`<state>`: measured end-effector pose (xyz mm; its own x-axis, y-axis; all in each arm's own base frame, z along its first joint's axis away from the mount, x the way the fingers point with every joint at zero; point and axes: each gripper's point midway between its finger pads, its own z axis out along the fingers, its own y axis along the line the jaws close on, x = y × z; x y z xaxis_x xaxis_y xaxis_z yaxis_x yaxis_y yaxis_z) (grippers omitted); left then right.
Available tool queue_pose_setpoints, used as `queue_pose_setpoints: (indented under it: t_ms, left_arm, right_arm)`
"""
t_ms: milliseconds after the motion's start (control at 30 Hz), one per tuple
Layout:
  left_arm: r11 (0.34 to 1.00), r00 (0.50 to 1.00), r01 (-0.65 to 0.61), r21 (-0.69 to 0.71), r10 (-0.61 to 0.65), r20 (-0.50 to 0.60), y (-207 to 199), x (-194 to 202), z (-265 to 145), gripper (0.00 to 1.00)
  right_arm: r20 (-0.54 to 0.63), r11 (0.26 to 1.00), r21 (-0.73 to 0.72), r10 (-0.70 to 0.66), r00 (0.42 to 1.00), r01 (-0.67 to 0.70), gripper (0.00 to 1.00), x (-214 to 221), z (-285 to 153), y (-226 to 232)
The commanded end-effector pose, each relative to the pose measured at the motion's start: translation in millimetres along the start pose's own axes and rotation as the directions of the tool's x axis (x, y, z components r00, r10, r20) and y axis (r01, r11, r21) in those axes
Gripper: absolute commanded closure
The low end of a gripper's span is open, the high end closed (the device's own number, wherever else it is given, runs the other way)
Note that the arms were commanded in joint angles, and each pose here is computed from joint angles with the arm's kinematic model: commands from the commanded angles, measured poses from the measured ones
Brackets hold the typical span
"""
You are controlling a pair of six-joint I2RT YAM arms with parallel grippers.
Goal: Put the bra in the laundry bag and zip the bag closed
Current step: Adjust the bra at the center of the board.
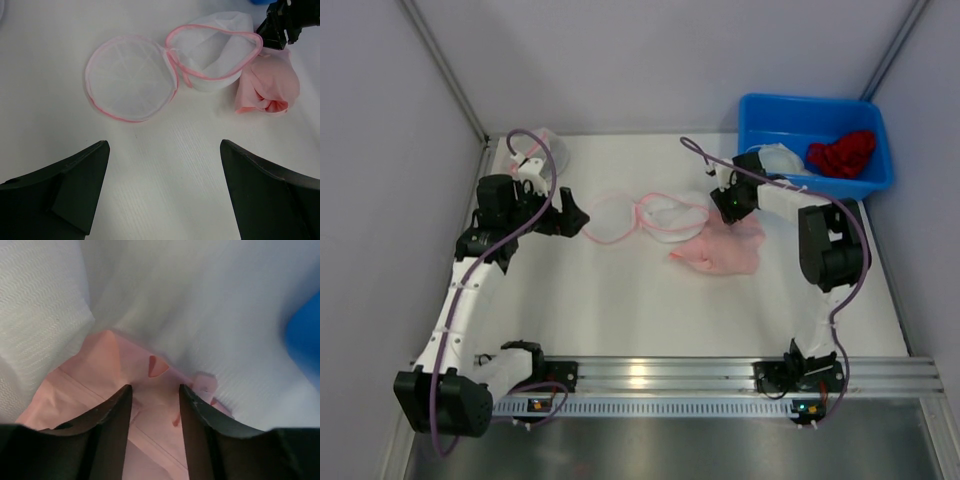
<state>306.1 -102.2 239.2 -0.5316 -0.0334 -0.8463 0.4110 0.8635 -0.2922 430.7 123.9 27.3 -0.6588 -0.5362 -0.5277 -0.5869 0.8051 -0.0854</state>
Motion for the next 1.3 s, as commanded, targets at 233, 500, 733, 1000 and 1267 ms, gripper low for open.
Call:
queue_pose_setpoints:
  t_ms: [233,500,733,1000,1267]
  left_arm:
    - [0.997,0.996,-0.072,-0.030,0.074,0.058,-3.8,-14.5,-20.2,0.02]
    - [0.997,0.995,-0.072,-0.030,0.074,0.068,-8.1,-11.1,-28.6,0.02]
    - [0.996,0.995,-0.055,-0.074,0.061,0.075,-4.3,-9.8,-36.7,0.02]
    - [0.992,0.996,0.074,-0.103,-0.068,0.056,-4.3,5.2,-42.1,0.02]
    - [0.996,0.997,0.071,-0.056,-0.069,0.034,-10.2,11.5,-44.5,0.03]
  right_arm:
    - [0.042,0.991,-0.054,-0.123,0.992,0.125,1.00,-9.3,-62.8,11.6]
    - [0.194,0.962,-0.167,-0.183,0.964,0.217,1.00,-31.3,-176.6,55.0]
    - [0.340,0.874,-0.289,-0.288,0.895,0.391,1.00,-43.5,-228.3,140.9]
    - [0.548,0.779,-0.304,-0.328,0.769,0.549,1.00,-102.7,-292.4,224.4]
    - [0.629,0.717,-0.251,-0.390,0.673,0.650,1.00,-119.5,-324.0,252.5]
